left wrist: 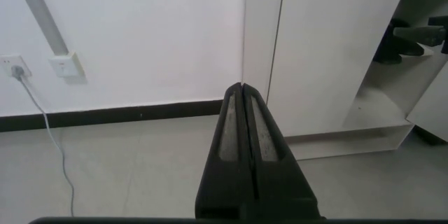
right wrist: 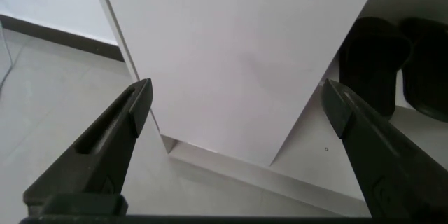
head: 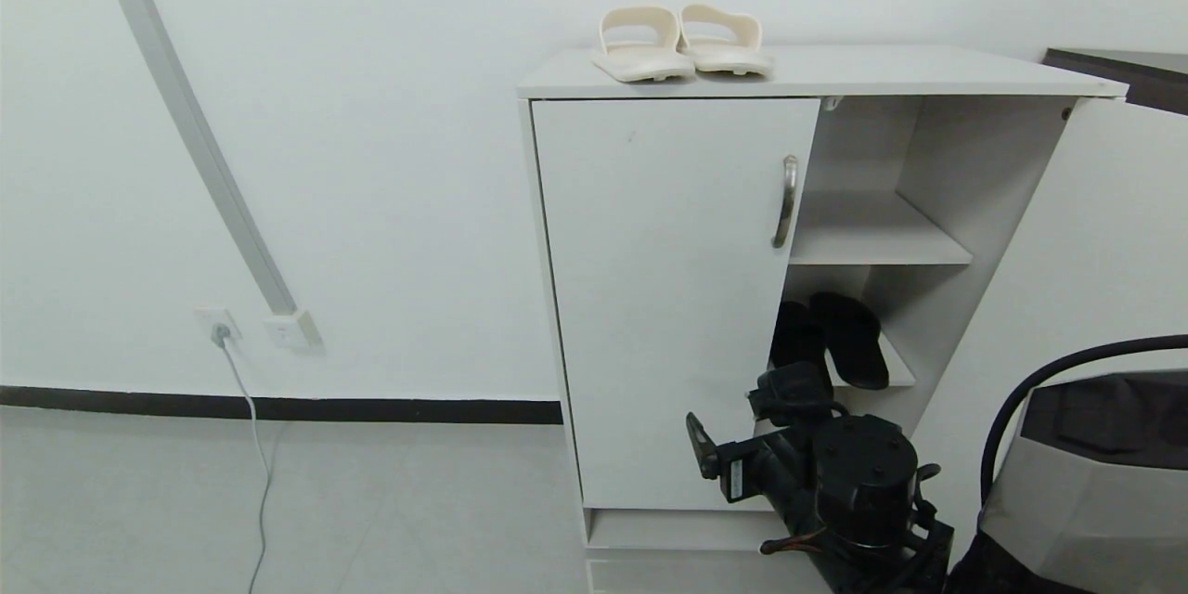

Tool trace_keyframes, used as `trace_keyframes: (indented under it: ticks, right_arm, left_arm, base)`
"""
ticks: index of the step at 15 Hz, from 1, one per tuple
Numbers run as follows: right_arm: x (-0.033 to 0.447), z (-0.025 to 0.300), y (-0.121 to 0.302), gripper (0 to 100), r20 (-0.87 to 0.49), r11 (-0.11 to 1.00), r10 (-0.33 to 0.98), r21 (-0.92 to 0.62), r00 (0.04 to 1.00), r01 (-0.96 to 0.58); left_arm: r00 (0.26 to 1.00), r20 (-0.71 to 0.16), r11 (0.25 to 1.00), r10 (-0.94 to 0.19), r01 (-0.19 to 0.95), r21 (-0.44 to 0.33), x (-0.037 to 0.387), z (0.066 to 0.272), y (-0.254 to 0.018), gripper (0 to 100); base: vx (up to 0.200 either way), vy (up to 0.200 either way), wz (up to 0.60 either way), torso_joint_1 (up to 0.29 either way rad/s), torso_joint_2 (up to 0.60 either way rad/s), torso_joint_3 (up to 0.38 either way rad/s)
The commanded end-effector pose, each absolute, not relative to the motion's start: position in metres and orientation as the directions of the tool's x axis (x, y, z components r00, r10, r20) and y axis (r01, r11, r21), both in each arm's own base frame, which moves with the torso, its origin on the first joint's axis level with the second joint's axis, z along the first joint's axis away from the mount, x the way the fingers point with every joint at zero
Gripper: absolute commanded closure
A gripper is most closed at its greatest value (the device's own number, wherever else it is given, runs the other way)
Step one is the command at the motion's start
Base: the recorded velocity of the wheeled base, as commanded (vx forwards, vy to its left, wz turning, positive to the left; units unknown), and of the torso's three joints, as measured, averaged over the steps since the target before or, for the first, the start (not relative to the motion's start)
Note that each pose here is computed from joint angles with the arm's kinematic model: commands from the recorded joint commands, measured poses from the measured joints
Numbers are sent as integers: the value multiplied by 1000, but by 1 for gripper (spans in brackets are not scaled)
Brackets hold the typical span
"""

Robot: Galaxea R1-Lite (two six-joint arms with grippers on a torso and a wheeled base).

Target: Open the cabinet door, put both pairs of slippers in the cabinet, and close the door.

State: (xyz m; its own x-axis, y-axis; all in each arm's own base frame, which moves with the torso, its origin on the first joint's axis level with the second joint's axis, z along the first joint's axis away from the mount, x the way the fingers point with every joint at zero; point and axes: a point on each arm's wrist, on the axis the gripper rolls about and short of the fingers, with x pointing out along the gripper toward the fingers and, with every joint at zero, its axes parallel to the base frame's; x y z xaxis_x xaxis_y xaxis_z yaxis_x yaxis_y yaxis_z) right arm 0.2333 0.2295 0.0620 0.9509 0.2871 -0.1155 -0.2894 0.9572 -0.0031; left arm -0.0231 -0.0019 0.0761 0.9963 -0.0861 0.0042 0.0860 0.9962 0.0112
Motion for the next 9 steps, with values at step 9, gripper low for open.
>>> trace_keyframes:
  ticks: [9]
  right_arm:
    - [233, 61, 230, 0, -120, 957, 287, -10, 950, -290]
  left_arm:
    - [996, 3, 996, -86, 86, 11, -23, 76, -2, 100]
  base:
    - [0, 0, 0, 46, -285, -238]
